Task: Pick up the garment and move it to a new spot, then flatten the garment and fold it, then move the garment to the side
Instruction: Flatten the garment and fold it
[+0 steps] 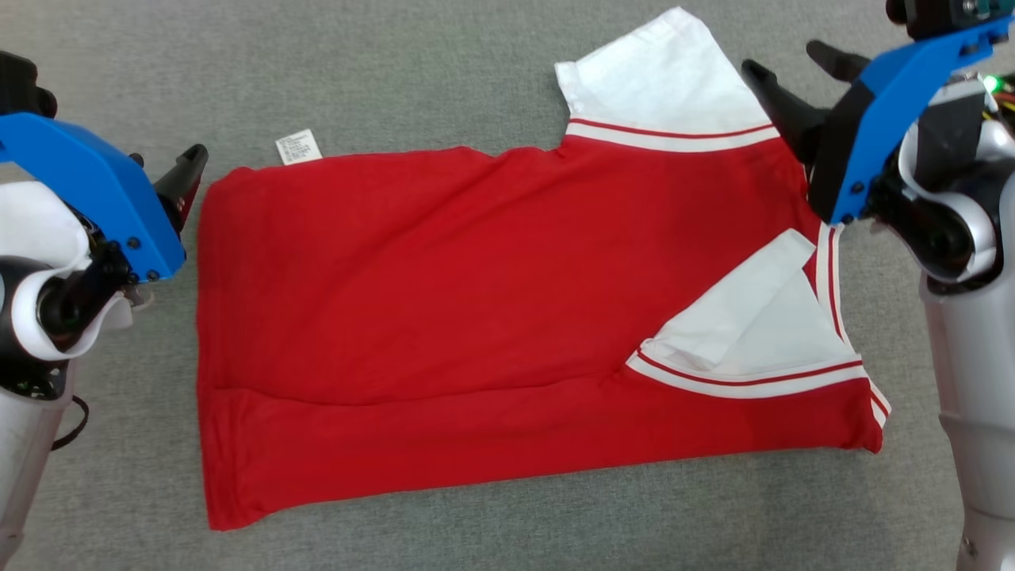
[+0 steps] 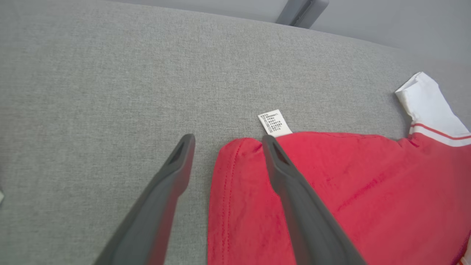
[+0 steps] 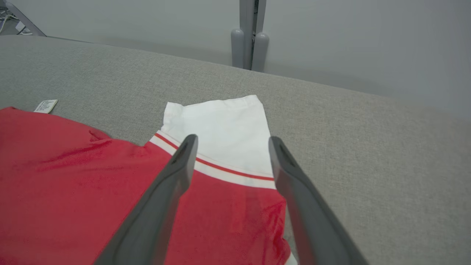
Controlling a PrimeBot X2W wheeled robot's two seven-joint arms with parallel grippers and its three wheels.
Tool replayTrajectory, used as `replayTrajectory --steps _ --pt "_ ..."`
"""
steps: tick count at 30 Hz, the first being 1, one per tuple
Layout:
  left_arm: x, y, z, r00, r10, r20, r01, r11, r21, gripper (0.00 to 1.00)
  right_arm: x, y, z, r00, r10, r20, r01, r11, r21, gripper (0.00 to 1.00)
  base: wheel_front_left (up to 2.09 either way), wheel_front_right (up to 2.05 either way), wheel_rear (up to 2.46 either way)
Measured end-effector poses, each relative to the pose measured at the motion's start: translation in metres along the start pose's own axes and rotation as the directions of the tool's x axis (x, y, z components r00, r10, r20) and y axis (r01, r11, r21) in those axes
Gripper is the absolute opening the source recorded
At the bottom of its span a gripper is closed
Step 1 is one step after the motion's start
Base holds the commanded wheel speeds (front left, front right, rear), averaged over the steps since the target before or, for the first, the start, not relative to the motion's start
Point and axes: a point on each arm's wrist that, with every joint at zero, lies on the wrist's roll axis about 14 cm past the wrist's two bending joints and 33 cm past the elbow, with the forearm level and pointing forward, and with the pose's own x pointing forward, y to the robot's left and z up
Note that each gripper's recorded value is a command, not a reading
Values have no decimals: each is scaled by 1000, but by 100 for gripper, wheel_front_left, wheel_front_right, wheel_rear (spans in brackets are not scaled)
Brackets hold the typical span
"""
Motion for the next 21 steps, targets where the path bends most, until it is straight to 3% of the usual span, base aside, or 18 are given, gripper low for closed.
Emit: replayTrajectory --steps 9,21 --pt "26 -11 -20 992 -28 -122 31 999 23 100 23 -12 0 1000 -11 -7 11 1000 4 100 0 0 0" --pt "54 14 -38 981 68 -182 -56 996 71 100 51 -22 -16 999 -17 -51 19 999 38 100 0 0 0"
